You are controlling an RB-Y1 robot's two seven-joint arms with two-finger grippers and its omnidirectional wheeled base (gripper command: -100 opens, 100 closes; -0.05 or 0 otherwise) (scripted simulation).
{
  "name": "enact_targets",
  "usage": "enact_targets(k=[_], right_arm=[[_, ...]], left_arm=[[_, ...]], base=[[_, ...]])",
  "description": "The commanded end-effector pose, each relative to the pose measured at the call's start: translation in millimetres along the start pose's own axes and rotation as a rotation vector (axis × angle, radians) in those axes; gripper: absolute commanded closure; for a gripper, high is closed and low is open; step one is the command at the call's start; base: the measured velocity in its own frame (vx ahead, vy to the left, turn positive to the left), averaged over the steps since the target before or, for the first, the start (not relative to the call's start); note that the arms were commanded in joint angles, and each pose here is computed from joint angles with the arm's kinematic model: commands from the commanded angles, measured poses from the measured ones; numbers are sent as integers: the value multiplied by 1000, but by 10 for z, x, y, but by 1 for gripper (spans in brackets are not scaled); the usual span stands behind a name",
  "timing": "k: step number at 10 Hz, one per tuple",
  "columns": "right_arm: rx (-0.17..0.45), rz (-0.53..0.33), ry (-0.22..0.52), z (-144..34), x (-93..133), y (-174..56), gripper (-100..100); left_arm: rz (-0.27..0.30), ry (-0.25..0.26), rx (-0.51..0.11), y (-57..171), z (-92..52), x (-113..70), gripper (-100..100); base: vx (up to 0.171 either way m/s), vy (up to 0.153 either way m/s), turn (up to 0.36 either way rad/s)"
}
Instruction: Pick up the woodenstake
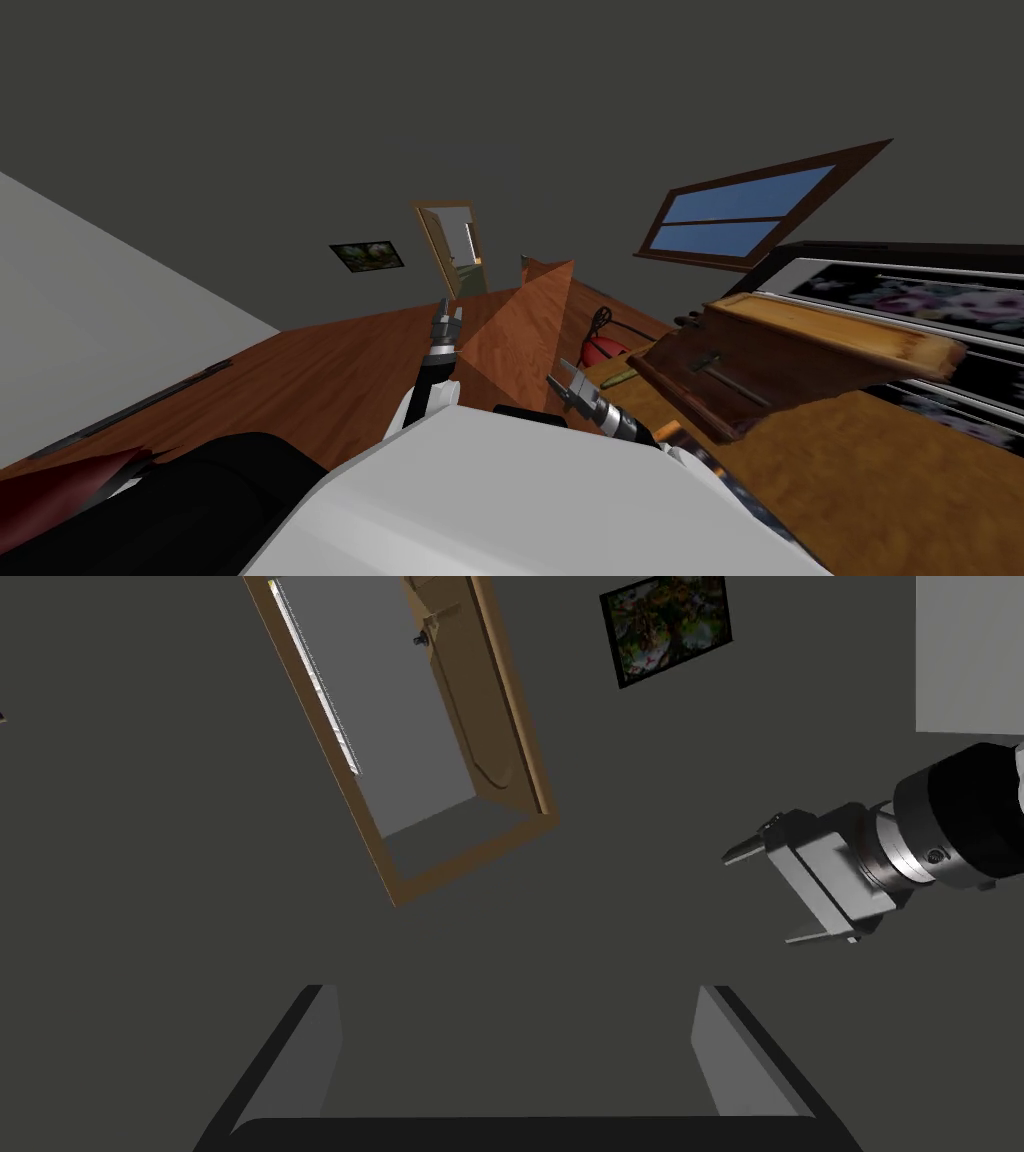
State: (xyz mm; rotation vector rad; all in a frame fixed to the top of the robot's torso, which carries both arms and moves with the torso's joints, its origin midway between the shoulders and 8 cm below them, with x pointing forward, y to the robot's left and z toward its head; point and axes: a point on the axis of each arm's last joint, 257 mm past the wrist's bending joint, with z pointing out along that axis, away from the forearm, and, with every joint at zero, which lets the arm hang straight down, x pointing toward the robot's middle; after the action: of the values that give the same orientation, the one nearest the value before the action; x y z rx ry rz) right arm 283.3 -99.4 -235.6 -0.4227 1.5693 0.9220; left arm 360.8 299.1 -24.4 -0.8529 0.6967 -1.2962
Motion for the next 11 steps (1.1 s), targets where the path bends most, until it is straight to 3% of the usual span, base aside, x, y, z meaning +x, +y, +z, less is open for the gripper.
enact_targets(k=[1, 2, 3, 5, 8, 10, 11], right_arm=[[-2, -39, 62, -65, 180, -43, -100], [-2, -47, 72, -66, 203, -44, -100], [-5, -71, 141, -167, 424, -77, -100], [-7, -96, 167, -177, 490, -79, -100], [-18, -166, 329, -459, 962, -169, -100], [-22, -197, 362, -488, 1042, -179, -100], [-29, -227, 436, -657, 1244, -234, -100]], left_arm=[[0, 0, 0, 0, 0, 0, 0], [0, 0, 0, 0, 0, 0, 0], [0, 0, 0, 0, 0, 0, 0], [0, 0, 0, 0, 0, 0, 0], [0, 0, 0, 0, 0, 0, 0], [0, 0, 0, 0, 0, 0, 0], [0, 0, 0, 0, 0, 0, 0]], base=[[41, 4, 36], [17, 2, 2], [38, 0, 69], [28, 0, 21], [49, 0, 68], [36, -2, 18], [56, 3, 69]])
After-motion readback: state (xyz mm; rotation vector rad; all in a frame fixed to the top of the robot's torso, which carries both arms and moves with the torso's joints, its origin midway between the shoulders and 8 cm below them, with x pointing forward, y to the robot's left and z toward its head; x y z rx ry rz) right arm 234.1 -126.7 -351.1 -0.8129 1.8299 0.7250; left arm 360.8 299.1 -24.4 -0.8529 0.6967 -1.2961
